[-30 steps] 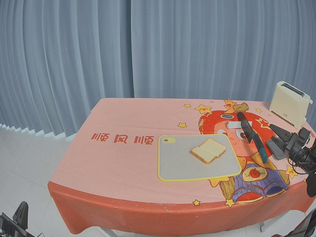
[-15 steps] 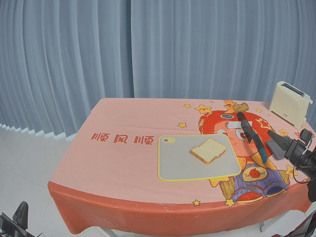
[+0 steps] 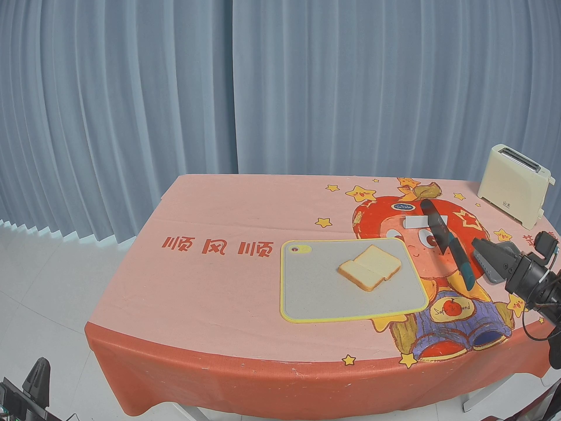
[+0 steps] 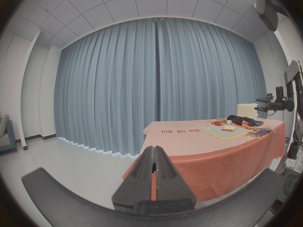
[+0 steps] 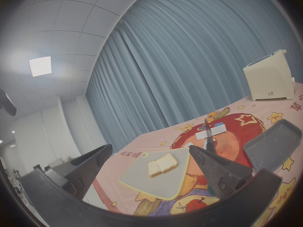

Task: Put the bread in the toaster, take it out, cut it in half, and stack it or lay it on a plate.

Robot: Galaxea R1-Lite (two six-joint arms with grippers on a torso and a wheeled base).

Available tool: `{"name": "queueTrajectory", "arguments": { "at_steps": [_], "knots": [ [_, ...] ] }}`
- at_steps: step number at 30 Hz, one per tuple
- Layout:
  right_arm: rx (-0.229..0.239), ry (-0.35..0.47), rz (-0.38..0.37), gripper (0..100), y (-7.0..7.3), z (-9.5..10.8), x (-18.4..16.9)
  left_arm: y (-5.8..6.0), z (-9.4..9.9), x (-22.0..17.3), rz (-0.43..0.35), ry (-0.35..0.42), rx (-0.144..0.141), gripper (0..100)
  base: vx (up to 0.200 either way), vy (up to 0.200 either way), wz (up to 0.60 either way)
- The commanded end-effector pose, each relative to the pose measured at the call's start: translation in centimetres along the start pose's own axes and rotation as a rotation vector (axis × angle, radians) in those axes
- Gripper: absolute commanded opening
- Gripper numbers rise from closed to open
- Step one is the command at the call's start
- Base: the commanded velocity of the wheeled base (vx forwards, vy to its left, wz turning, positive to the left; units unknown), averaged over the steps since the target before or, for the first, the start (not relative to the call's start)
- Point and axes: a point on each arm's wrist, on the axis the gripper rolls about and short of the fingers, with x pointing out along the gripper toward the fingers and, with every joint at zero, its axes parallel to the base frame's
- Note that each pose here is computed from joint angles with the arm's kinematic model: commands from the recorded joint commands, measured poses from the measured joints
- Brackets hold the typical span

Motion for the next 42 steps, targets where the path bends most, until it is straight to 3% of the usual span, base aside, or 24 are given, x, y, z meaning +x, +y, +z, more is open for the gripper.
{"name": "queueTrajectory", "arguments": {
  "at_steps": [1,6,11,17,20,23,26,31,34,42],
  "knots": [
    [-0.037,-0.024,0.061,100,1.4,0.4,-0.3,0.0,-0.5,0.1,0.000,0.015,0.000,0,0.000,0.000,0.00],
    [-0.096,-0.073,0.102,100,2.5,1.3,-0.6,0.0,-0.5,0.1,0.000,0.015,0.000,0,0.000,0.000,0.00],
    [-0.124,-0.108,0.125,100,3.1,1.9,-0.8,0.0,-0.5,0.1,0.000,0.015,0.000,0,0.000,0.000,0.00],
    [-0.173,-0.127,0.206,100,4.3,2.6,0.1,0.0,-0.5,0.1,0.000,0.015,0.000,0,0.000,0.000,0.00],
    [-0.218,-0.115,0.289,100,5.5,2.5,1.1,0.0,-0.5,0.1,0.000,0.015,0.000,0,0.000,0.000,0.00],
    [-0.230,-0.102,0.337,100,6.0,2.6,2.5,0.0,-0.5,0.1,0.000,0.015,0.000,0,0.000,0.000,0.00],
    [-0.248,-0.109,0.340,100,5.7,2.9,3.6,0.0,-0.5,0.1,0.000,0.015,0.000,0,0.000,0.000,0.00],
    [-0.250,-0.067,0.311,100,4.9,1.9,4.1,0.0,-0.5,0.1,0.000,0.015,0.000,0,0.000,0.000,0.00],
    [-0.299,-0.056,0.272,100,4.2,1.4,4.3,0.0,-0.5,0.1,0.000,0.015,0.000,0,0.000,0.000,0.00],
    [-0.324,-0.037,0.217,100,3.4,0.6,5.3,0.0,-0.5,0.1,0.000,0.015,0.000,0,0.000,0.000,0.00]
  ]
}}
